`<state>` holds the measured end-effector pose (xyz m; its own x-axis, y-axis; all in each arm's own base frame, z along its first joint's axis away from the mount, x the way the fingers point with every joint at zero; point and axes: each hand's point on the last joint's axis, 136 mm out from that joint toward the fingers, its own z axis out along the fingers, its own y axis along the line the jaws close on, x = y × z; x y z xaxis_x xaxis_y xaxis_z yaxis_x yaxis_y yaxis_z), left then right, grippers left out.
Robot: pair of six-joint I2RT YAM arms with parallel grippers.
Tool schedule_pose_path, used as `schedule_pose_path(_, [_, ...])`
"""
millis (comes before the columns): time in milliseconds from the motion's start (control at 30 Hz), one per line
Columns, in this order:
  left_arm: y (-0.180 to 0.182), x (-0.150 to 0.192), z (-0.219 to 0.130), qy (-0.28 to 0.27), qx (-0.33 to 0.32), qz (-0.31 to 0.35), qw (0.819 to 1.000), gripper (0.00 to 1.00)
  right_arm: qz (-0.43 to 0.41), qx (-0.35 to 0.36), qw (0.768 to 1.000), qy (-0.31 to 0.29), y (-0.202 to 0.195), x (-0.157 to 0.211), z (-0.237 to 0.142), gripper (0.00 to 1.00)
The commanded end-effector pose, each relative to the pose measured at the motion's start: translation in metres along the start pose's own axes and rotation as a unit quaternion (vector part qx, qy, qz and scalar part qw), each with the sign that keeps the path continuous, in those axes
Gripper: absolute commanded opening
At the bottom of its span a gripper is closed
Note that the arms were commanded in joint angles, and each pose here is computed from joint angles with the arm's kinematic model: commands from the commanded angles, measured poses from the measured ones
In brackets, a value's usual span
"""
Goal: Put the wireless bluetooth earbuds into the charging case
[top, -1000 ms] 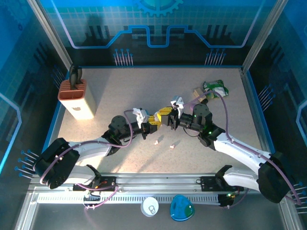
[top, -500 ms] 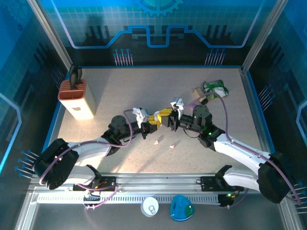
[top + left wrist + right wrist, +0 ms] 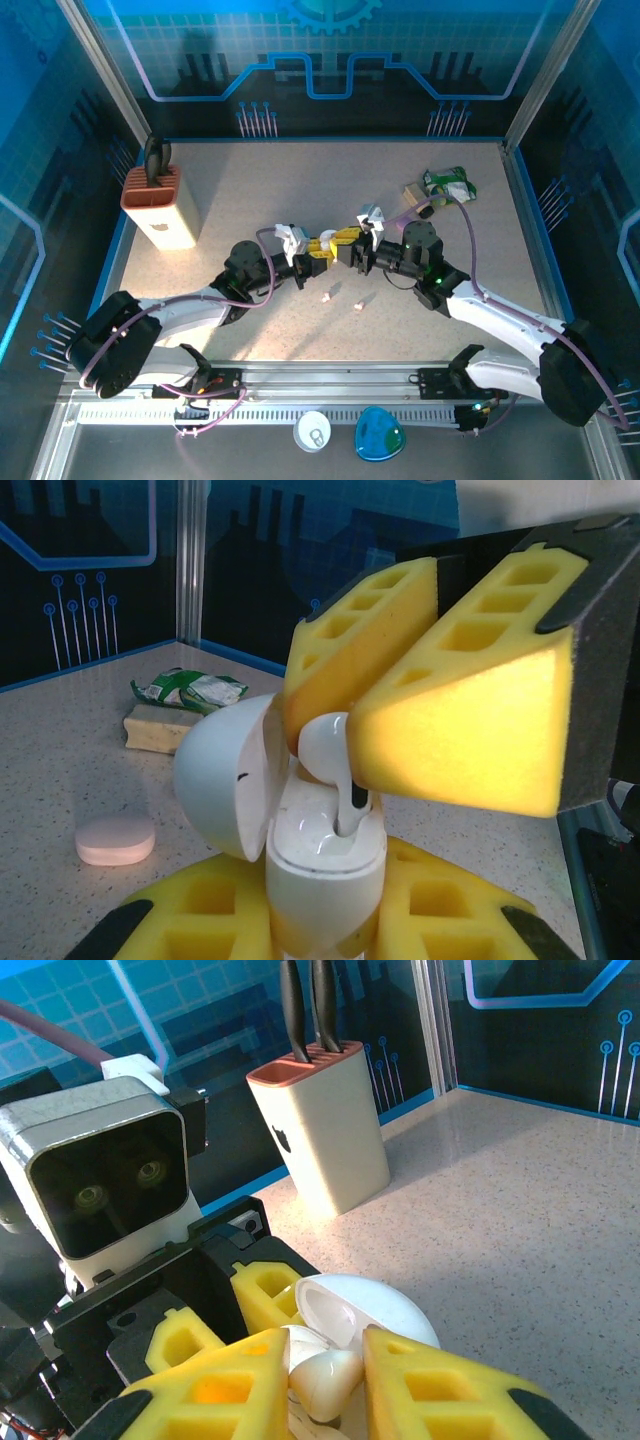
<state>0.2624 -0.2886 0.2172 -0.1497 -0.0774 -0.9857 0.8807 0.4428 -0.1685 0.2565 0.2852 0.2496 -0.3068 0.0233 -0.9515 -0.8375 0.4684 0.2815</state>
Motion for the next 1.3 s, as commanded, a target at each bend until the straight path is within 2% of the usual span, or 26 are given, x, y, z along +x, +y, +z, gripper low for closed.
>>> schedule_pose_path(0, [-0.003, -0.033, -0.002, -0.045, 0.003, 0.015, 0.999, 0.0, 0.002, -0.002, 1.0, 0.002, 0.004, 0.001, 0.0, 0.29])
schedule_pose_path(200, [-0.001, -0.028, -0.001, -0.038, -0.001, 0.015, 0.999, 0.0, 0.013, 0.003, 0.999, -0.032, 0.009, -0.022, -0.009, 0.47])
schedule_pose_path(333, [0.0, -0.027, -0.001, -0.038, -0.002, 0.016, 0.999, 0.0, 0.01, 0.012, 0.999, -0.035, 0.009, -0.027, -0.017, 0.49])
schedule_pose_path(400, [0.0, -0.027, -0.001, -0.039, -0.002, 0.016, 0.999, 0.0, 0.014, 0.028, 0.999, -0.035, 0.003, -0.026, -0.021, 0.46])
schedule_pose_path(467, [-0.001, -0.028, -0.002, -0.039, -0.001, 0.017, 0.999, 0.0, 0.019, 0.037, 0.999, -0.031, -0.002, -0.023, -0.023, 0.39])
schedule_pose_path(633, [-0.003, -0.03, -0.002, -0.04, 0.004, 0.019, 0.999, 0.0, 0.02, 0.03, 0.999, -0.016, -0.001, -0.018, -0.019, 0.28])
schedule_pose_path(833, [-0.003, -0.029, -0.001, -0.039, 0.005, 0.019, 0.999, 0.0, 0.018, 0.013, 1.0, -0.003, 0.003, -0.017, -0.011, 0.25])
schedule_pose_path(1267, [-0.006, -0.032, -0.003, -0.043, 0.011, 0.02, 0.999, 0.0, 0.014, 0.034, 0.999, 0.018, -0.01, -0.011, 0.0, 0.2])
